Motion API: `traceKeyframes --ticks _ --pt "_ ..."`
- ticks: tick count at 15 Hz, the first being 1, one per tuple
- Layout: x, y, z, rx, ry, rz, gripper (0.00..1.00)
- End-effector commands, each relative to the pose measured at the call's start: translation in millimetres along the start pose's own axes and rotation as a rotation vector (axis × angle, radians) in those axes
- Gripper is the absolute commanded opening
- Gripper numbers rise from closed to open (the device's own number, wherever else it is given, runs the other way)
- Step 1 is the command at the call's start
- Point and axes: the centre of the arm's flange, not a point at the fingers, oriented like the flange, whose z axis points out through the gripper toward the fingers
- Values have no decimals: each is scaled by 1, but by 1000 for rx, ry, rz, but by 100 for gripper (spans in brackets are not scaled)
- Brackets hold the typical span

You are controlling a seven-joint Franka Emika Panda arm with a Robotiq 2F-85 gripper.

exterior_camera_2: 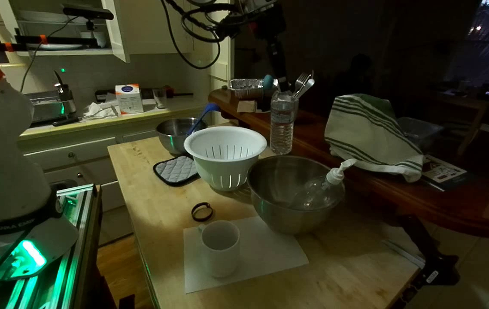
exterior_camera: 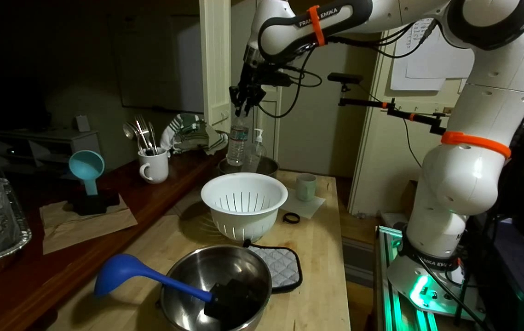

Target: Take the water bottle out of the metal bowl

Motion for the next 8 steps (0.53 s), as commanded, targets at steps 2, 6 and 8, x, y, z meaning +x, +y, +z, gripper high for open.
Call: traceKeyframes --ticks 2,6,8 --pt "34 -67 0 88 152 11 8" --pt "65 -133 -3 96 197 -97 8" --pt "84 -150 -6 54 197 -157 8"
